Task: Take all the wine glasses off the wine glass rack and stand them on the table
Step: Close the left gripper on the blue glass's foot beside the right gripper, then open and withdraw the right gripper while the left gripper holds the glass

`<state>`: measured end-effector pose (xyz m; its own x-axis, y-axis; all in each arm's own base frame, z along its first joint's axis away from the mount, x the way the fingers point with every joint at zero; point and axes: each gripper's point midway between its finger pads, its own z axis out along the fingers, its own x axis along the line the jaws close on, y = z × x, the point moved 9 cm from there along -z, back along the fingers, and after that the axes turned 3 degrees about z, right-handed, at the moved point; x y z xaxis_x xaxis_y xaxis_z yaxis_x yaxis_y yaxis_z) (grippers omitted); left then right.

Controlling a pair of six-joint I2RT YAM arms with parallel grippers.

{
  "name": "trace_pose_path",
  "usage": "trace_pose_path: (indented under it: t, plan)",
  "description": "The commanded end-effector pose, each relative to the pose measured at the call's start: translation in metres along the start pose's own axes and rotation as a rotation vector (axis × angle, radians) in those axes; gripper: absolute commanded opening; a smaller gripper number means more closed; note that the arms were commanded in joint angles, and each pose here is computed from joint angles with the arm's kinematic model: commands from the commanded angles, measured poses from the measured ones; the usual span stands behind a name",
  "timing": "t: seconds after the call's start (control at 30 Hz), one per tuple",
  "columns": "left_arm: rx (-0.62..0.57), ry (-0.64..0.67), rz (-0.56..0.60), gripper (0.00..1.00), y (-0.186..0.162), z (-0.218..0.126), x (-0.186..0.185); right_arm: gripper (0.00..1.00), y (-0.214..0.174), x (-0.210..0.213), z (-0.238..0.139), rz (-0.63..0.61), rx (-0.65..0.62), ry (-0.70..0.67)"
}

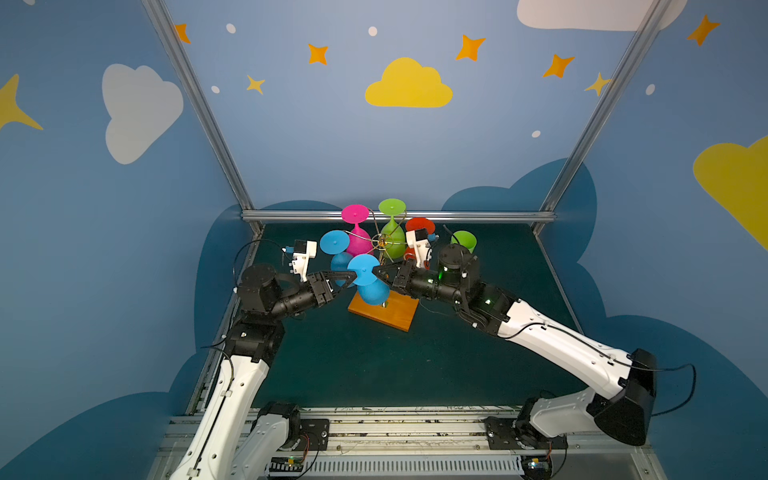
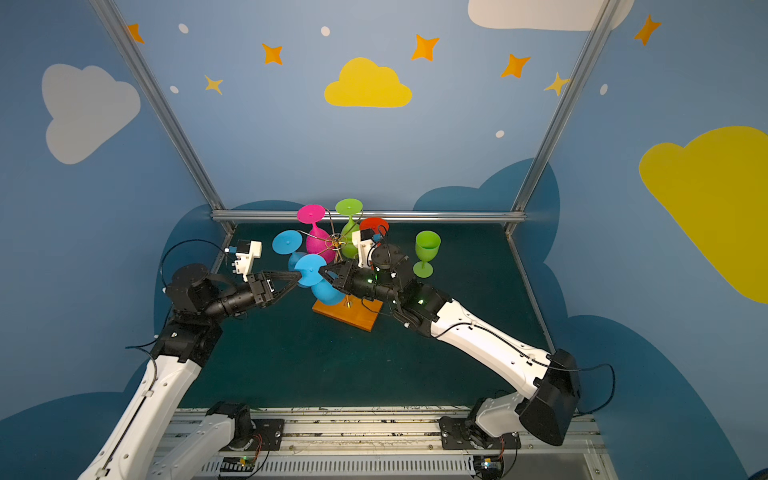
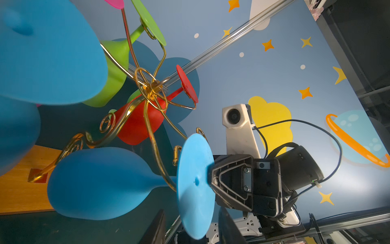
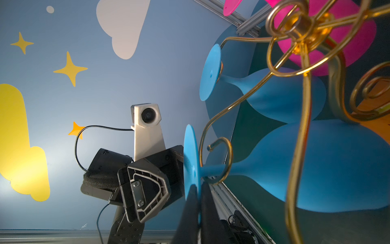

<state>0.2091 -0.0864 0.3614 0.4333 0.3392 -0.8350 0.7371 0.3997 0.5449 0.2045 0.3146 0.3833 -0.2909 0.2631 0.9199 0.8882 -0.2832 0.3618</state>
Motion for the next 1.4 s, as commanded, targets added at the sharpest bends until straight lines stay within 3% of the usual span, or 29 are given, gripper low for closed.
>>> trace_pose_path:
  t: [0.0, 0.37, 0.9, 1.17, 1.37]
  plan:
    - [-0.025, -0.019, 0.051, 0.38, 0.007, 0.001, -0.008, 0.00, 0.006, 0.017, -0.002, -0.037, -0.020, 0.076]
    - [-0.025, -0.022, 0.059, 0.21, 0.010, 0.004, -0.010, 0.00, 0.006, 0.014, -0.002, -0.029, -0.021, 0.071]
    - [-0.025, -0.036, 0.059, 0.04, 0.013, 0.002, -0.017, 0.01, 0.006, 0.011, -0.005, -0.027, -0.022, 0.065]
    - [-0.021, -0.035, 0.043, 0.04, 0.012, -0.001, -0.022, 0.28, 0.007, 0.013, -0.017, -0.044, -0.047, 0.071]
    - [-0.028, -0.030, 0.026, 0.04, 0.012, -0.002, -0.022, 0.42, 0.004, 0.015, -0.026, -0.074, -0.045, 0.056]
